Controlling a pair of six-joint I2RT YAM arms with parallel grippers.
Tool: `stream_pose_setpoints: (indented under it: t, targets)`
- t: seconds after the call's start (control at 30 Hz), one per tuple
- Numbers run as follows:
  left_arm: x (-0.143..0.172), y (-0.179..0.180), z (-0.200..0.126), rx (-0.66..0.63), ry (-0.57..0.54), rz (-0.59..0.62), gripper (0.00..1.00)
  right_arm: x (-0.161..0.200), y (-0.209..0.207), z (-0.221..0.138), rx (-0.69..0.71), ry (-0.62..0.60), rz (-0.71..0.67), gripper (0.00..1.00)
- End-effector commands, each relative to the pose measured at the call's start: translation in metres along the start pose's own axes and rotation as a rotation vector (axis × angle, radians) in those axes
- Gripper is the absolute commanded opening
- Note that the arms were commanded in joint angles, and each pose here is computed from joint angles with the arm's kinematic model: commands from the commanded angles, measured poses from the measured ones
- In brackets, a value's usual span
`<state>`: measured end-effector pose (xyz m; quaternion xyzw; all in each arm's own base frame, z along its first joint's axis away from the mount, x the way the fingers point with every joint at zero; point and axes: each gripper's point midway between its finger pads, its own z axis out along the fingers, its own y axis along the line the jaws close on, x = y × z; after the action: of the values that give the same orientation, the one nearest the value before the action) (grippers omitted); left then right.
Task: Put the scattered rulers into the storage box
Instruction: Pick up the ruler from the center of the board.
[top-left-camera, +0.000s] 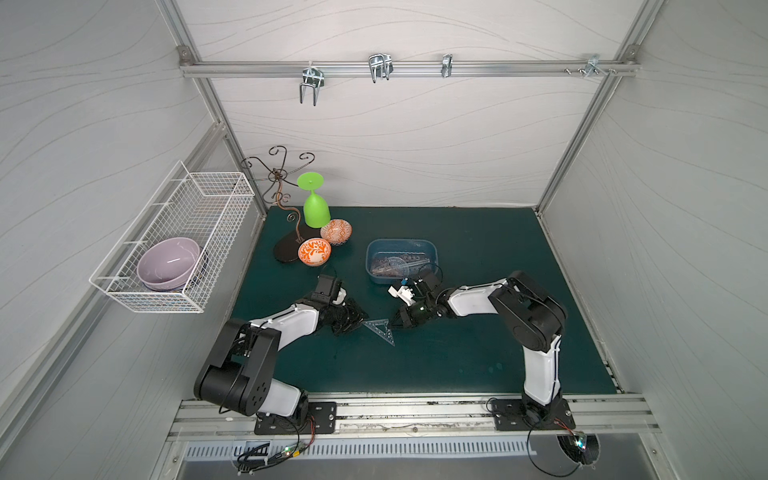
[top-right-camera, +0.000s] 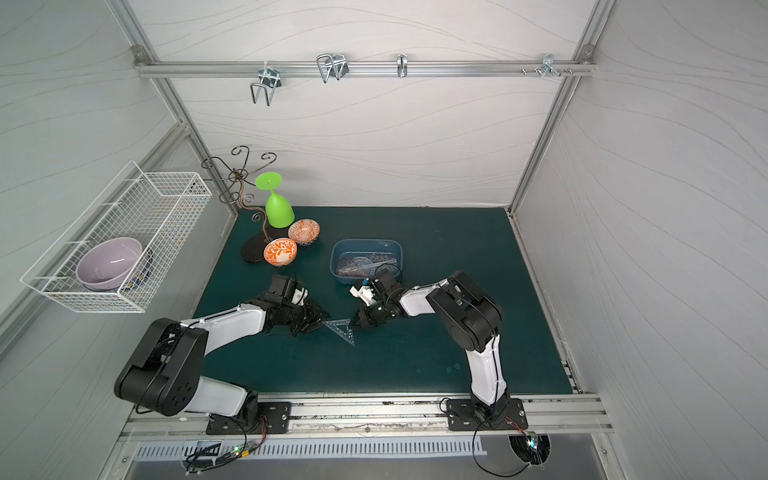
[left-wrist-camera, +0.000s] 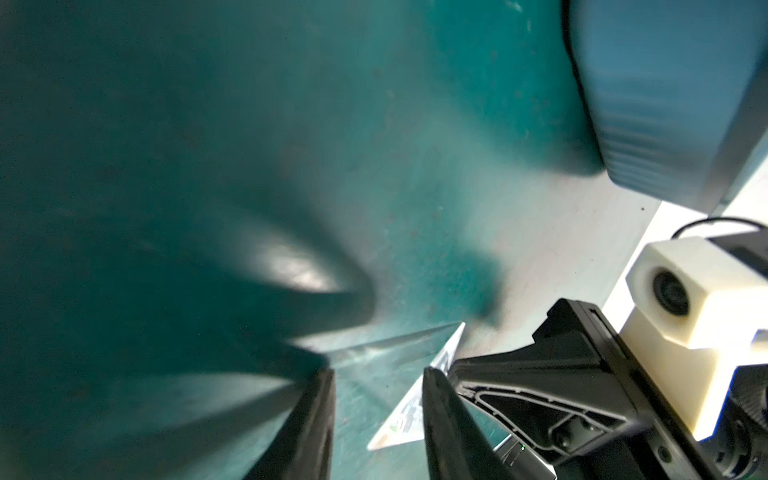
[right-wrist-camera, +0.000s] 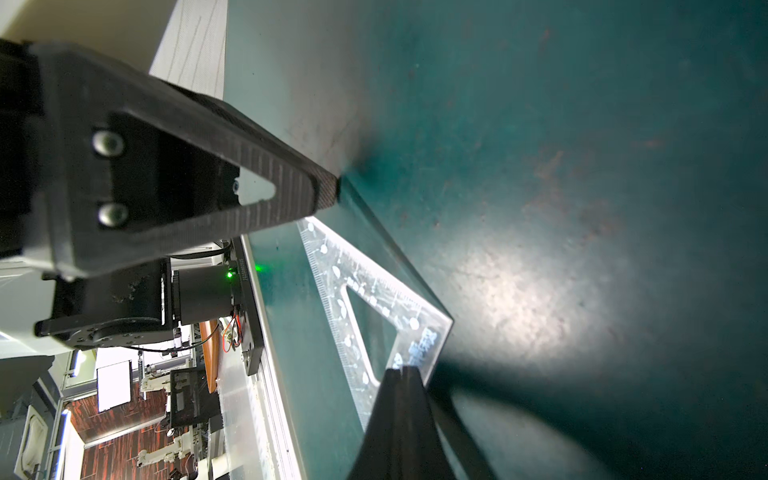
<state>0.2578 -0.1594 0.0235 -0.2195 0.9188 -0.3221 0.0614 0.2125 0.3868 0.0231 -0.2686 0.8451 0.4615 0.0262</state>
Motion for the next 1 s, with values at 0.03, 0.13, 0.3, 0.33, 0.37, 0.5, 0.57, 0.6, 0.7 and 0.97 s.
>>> stream_pose_setpoints:
  t: [0.03, 0.13, 0.3, 0.33, 0.37, 0.5, 0.57, 0.6, 0.7, 0.97]
  targets:
    - [0.011, -0.001, 0.01, -0.002, 0.026, 0.02, 0.36, 0.026, -0.027, 0.005, 0.084, 0.061, 0.064, 0.0]
    - [0.013, -0.006, 0.013, 0.008, 0.033, 0.037, 0.24, 0.026, -0.027, 0.005, 0.083, 0.064, 0.065, 0.0]
    - [0.015, -0.012, 0.012, 0.015, 0.04, 0.061, 0.0, 0.023, -0.025, 0.001, 0.077, 0.056, 0.066, 0.0]
    - [0.015, -0.013, 0.011, 0.016, 0.04, 0.066, 0.0, 0.021, -0.023, -0.001, 0.071, 0.052, 0.065, 0.0]
    - [0.015, -0.015, 0.009, 0.017, 0.038, 0.072, 0.0, 0.018, -0.019, -0.005, 0.063, 0.043, 0.064, 0.0]
    - [0.013, -0.024, 0.001, 0.04, 0.02, 0.085, 0.0, -0.003, 0.004, -0.037, 0.039, -0.03, 0.064, 0.06]
    - [0.01, -0.033, -0.006, 0.069, -0.008, 0.072, 0.0, -0.012, 0.015, -0.054, 0.02, -0.078, 0.099, 0.13]
    - [0.008, -0.04, -0.011, 0.089, -0.032, 0.06, 0.0, -0.016, 0.021, -0.063, -0.003, -0.107, 0.126, 0.17]
    - [0.001, -0.059, -0.02, 0.17, -0.147, 0.0, 0.0, -0.029, 0.033, -0.091, -0.06, -0.225, 0.232, 0.4]
    - [-0.025, -0.12, -0.073, 0.363, -0.383, 0.005, 0.0, -0.034, 0.046, -0.112, -0.142, -0.267, 0.397, 0.65]
